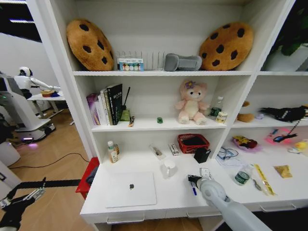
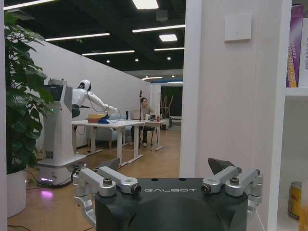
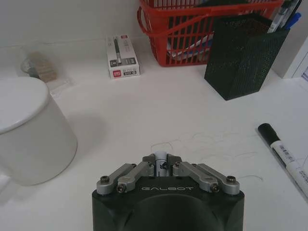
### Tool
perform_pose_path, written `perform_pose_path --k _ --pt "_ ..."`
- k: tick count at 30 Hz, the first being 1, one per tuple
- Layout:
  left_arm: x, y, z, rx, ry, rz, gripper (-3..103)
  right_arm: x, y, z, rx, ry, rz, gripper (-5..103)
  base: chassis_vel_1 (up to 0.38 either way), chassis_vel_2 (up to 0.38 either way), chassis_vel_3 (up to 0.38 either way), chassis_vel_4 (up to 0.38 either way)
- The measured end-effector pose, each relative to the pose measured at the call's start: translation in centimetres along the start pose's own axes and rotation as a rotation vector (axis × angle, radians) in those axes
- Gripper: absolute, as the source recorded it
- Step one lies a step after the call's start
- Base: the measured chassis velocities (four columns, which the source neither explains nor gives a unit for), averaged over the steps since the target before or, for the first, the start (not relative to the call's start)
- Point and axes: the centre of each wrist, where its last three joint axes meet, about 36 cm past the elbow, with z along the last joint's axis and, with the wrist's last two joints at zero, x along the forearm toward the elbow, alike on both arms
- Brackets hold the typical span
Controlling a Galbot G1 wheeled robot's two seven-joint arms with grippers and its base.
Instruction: Organize the objects on the table.
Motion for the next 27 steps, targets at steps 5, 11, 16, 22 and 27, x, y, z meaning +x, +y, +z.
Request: perform_pose_path --k 5,11,16,22,27 --pt "0.0 0.0 0.0 0.0 0.0 0.0 100 0.9 -0.2 -0.5 0.049 -0.23 0.027 12 0.0 0.0 0.0 0.0" --pt "0.0 0.0 0.0 0.0 0.0 0.0 100 -1.0 -1.4 -1.0 0.192 -0.622 0.12 12 0.0 0.0 0.0 0.0" --pt "0.0 0.0 0.0 0.0 0.0 0.0 100 -3.7 -2.6 -1.3 0.265 -0.812 0.193 12 0.0 0.0 0.0 0.0" --pt "0.0 0.0 0.0 0.0 0.0 0.0 100 -6.9 -3.8 -2.3 0.287 -0.936 0.242 12 0.0 0.0 0.0 0.0" --pt "0.0 0.0 0.0 0.0 0.0 0.0 100 -9.7 -5.3 -3.3 0.289 -0.948 0.265 12 0.0 0.0 0.0 0.0"
